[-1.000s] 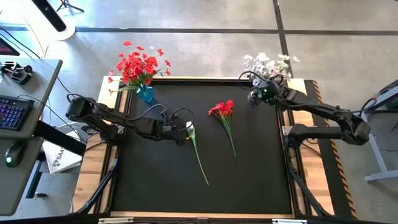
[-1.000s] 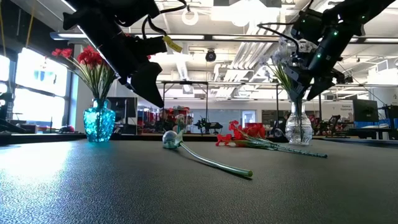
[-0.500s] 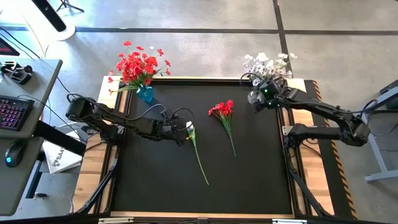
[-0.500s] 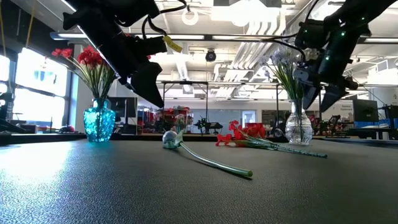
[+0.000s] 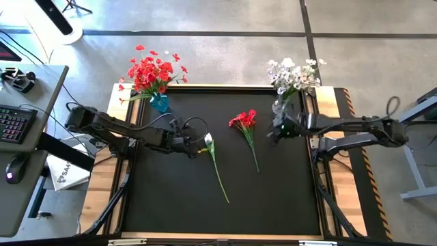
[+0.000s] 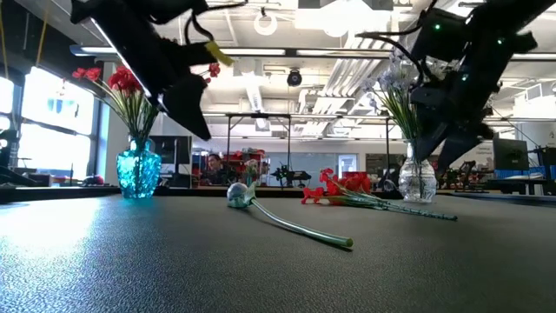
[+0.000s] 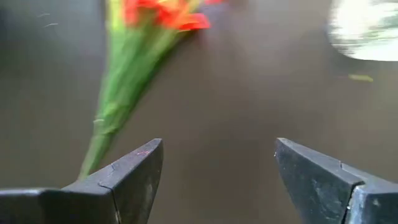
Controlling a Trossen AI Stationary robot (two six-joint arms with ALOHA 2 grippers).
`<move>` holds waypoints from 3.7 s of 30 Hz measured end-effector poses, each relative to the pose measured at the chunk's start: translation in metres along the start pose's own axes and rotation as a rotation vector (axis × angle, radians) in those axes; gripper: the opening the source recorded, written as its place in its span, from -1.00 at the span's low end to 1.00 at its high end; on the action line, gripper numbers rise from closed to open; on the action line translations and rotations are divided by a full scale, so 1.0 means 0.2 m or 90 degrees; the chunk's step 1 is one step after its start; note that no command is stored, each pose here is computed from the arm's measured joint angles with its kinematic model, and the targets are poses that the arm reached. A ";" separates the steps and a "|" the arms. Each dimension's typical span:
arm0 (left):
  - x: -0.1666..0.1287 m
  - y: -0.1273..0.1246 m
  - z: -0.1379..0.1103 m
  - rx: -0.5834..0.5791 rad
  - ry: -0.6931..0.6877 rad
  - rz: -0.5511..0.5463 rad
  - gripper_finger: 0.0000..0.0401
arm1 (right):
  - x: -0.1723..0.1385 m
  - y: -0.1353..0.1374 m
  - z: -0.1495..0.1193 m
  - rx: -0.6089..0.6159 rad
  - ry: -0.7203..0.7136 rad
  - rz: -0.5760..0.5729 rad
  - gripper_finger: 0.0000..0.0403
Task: Sort flowers into vase by color
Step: Put the orange orchid into the blue vase
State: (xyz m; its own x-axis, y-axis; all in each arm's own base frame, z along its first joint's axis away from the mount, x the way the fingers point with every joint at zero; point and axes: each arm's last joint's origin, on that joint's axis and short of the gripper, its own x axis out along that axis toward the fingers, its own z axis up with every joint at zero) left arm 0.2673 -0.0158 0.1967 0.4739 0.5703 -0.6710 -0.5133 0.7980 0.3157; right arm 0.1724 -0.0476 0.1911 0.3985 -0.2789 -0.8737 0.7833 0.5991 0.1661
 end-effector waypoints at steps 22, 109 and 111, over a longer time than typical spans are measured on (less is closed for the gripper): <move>-0.13 0.04 0.01 -0.025 -0.050 0.021 -0.39 | 0.50 0.52 0.03 -0.078 0.011 -0.069 -0.02; -0.03 -0.17 0.21 0.005 -0.504 -0.325 -0.96 | 0.07 0.85 0.12 -0.278 -0.646 0.532 -0.68; -0.06 -0.14 0.20 -0.001 -0.469 -0.290 -0.96 | 0.06 0.83 0.14 -0.265 -0.625 0.521 -0.50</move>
State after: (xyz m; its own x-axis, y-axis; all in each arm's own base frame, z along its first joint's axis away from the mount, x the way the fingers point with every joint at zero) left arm 0.3040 -0.0369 0.2225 0.9762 0.1762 -0.1262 -0.1612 0.9796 0.1202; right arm 0.3208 0.0282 0.2202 0.9910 -0.0466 0.1254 0.0242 0.9842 0.1751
